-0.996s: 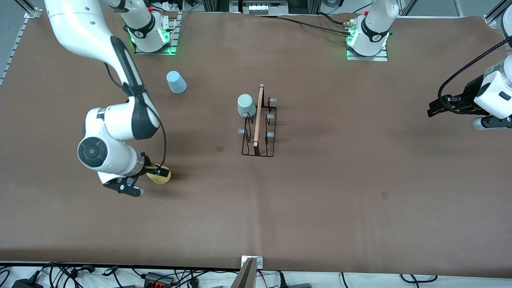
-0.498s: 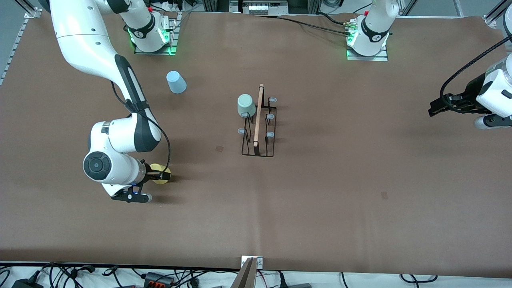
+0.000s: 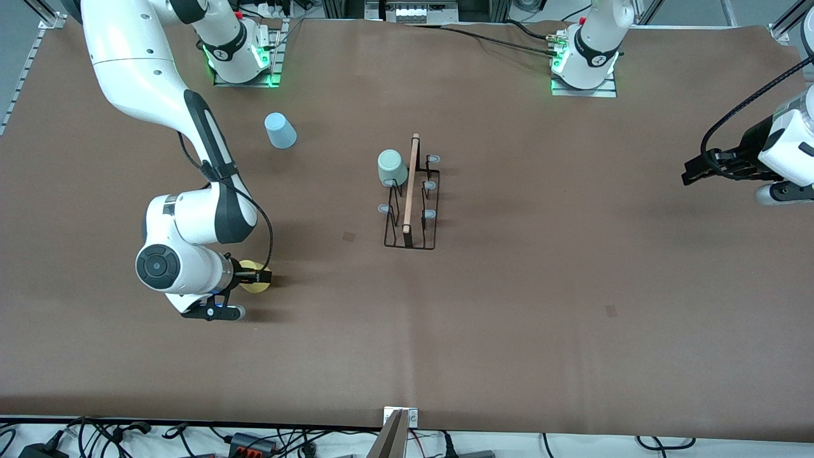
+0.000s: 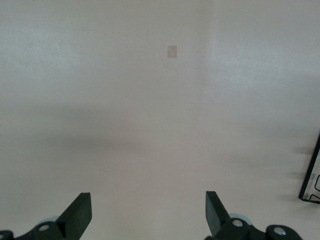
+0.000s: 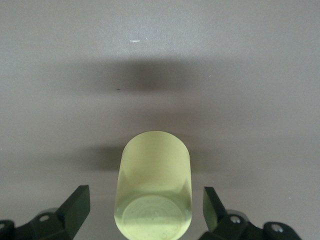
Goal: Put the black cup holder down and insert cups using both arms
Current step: 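Move the right gripper to the yellow cup and grasp it, then lift the yellow cup and carry it to the rack with the right gripper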
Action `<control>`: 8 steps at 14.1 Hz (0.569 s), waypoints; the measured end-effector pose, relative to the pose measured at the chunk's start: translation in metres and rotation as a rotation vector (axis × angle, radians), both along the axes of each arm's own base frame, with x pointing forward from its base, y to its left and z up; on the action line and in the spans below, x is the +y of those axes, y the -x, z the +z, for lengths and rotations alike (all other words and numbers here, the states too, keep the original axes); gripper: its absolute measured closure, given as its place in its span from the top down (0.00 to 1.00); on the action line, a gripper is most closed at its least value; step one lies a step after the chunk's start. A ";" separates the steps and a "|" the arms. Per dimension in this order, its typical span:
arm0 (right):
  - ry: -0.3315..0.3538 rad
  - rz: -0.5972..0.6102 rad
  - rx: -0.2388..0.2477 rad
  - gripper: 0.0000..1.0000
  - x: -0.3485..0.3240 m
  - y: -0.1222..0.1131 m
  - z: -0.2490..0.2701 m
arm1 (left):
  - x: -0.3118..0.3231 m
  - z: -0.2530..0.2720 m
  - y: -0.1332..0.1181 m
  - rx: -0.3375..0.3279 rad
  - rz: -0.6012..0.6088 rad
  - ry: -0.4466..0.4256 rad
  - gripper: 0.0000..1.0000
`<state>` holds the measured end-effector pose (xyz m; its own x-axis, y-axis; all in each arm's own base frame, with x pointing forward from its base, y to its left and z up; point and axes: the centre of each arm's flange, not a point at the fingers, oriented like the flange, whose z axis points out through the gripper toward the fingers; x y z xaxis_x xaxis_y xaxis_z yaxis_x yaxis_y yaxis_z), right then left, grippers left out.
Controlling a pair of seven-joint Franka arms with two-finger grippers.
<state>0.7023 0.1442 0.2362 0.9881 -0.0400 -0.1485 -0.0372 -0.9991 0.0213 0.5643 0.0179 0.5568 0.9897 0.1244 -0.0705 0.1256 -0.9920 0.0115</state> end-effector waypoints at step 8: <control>-0.006 0.018 0.027 0.65 0.000 0.000 0.010 | 0.001 0.000 0.000 -0.001 0.002 0.000 1.00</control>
